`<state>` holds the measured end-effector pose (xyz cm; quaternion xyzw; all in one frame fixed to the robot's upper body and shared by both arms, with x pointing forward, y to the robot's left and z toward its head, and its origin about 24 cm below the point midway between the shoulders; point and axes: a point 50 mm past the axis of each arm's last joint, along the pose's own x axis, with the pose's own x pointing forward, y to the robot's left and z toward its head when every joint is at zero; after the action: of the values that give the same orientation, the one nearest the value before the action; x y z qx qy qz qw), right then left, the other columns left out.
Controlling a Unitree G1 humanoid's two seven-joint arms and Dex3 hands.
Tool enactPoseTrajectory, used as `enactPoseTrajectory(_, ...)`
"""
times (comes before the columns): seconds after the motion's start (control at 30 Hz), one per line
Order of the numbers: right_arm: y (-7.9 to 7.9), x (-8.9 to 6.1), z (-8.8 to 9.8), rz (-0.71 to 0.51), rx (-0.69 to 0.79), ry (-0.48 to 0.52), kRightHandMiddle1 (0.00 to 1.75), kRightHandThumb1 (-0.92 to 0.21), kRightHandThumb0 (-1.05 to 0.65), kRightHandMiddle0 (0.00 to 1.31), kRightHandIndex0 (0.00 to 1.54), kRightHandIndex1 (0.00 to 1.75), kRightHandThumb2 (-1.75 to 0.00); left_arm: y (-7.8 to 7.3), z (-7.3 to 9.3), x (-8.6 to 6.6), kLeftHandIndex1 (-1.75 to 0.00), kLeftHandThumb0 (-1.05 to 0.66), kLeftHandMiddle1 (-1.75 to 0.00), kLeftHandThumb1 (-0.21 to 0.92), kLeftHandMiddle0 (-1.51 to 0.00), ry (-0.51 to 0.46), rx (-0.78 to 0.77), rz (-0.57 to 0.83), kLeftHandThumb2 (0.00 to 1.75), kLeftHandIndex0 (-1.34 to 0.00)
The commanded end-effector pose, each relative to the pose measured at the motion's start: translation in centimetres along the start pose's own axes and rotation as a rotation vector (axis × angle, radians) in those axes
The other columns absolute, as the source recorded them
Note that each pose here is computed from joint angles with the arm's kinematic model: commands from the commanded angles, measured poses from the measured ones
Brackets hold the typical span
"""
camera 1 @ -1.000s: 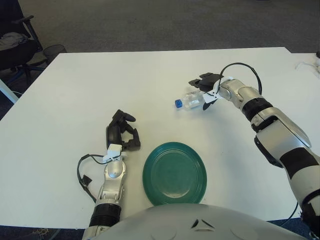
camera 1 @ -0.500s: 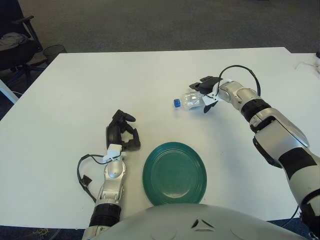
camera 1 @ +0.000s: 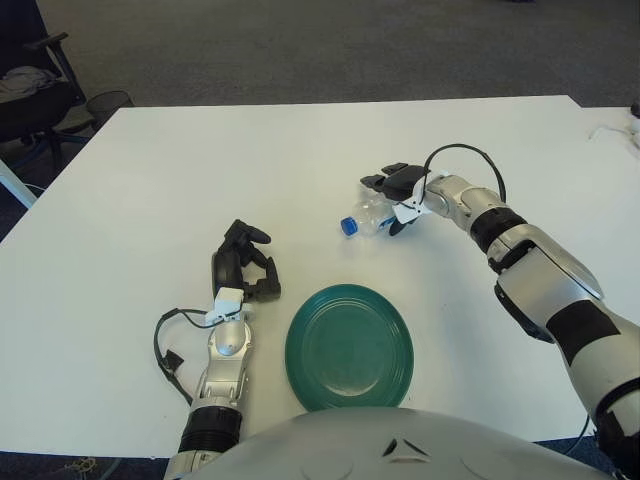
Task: Put the bottle into the plate.
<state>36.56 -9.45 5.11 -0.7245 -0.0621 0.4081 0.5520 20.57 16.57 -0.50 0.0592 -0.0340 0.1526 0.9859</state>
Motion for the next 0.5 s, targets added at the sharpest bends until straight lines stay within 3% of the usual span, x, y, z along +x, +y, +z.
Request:
enactPoseTrajectory(0.0, 4.6, 0.1, 0.9, 0.157, -0.008, -0.022, 0.00, -0.92, -1.05, 0.00, 0.00, 0.00, -0.24, 0.5, -2.6, -1.9, -1.75, 0.00, -1.74, -0.06, -0.87, 0.139, 0.051, 0.004, 1.75, -0.68)
enactPoseTrajectory(0.47, 5.9, 0.3, 1.5, 0.179, -0.023, -0.034, 0.01, -0.92, -1.05, 0.00, 0.00, 0.00, -0.25, 0.4, -2.6, -2.0, -1.75, 0.00, -1.75, -0.06, -0.87, 0.140, 0.046, 0.003, 1.75, -0.68)
